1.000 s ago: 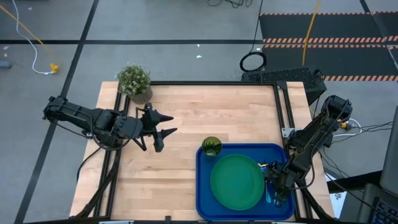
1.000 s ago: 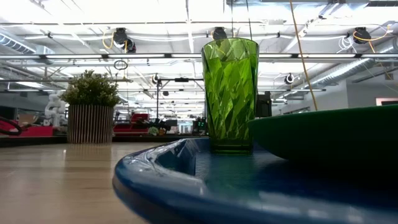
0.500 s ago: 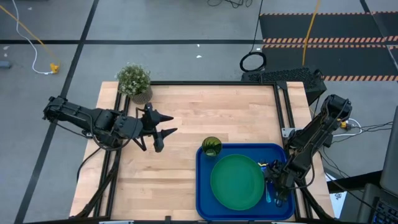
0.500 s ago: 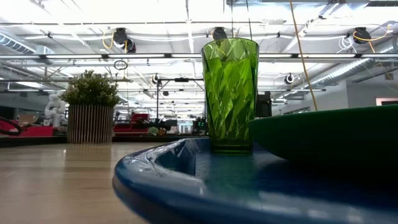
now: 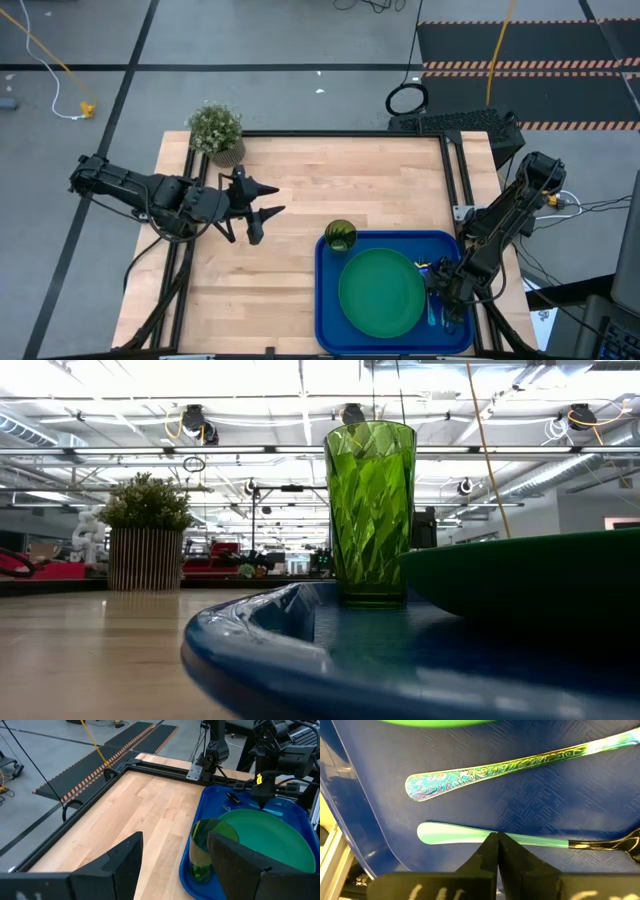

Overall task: Pick and place plate/cup/fork/spoon on tray
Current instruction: Put the blue spoon on the blue tray to the right of the blue fork

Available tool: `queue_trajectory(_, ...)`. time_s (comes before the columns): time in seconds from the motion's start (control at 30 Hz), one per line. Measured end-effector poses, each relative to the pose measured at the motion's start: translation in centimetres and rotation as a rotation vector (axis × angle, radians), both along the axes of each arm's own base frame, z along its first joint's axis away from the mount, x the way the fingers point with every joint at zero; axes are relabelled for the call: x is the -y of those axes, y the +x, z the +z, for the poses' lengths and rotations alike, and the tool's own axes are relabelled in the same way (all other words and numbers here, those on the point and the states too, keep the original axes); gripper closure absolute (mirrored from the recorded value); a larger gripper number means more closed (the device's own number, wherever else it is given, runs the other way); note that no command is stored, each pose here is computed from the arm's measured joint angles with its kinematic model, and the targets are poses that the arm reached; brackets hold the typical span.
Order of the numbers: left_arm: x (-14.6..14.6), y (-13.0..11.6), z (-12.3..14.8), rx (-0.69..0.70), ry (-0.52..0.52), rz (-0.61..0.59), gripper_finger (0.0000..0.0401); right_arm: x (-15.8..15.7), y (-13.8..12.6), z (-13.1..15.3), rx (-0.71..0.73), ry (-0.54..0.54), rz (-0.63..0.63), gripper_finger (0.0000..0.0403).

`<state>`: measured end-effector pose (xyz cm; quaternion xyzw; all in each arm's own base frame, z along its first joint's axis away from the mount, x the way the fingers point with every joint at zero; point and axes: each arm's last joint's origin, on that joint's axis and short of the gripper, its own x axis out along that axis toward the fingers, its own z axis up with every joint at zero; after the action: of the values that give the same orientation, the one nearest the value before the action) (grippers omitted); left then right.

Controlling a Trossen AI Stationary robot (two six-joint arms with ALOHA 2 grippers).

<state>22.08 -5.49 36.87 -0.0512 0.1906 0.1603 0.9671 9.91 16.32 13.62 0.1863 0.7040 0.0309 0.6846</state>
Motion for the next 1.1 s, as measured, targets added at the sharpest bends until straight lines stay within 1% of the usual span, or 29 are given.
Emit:
queue_trajectory(0.17,0.0,0.0,0.0,0.000,0.000,0.000,0.0176,0.0,0.0,0.5,0.013,0.013,0.000,0.0403)
queue_trajectory(0.37,-0.1,0.0,0.0,0.000,0.003,0.008,0.0176,0.4,-0.2,1.3,0.004,-0.030,-0.008,0.0403)
queue_trajectory(0.43,-0.2,0.0,0.0,0.000,0.003,0.013,0.0176,0.6,-0.1,1.8,0.005,-0.034,-0.040,0.0403)
queue_trajectory(0.6,-0.5,0.1,0.0,0.001,0.002,0.030,0.0176,1.8,0.1,2.5,-0.032,-0.058,-0.166,0.0403)
queue_trajectory(0.67,-0.6,0.1,0.0,0.002,0.001,0.035,0.0176,2.2,0.2,2.8,-0.028,-0.049,-0.190,0.0403)
queue_trajectory(0.87,-0.7,0.2,0.0,0.002,0.000,0.038,0.0176,2.8,0.2,3.2,-0.023,-0.047,-0.194,0.0403)
queue_trajectory(1.1,-0.7,0.2,0.0,0.003,-0.007,0.035,0.0176,2.4,0.6,3.0,0.004,-0.040,-0.211,0.0403)
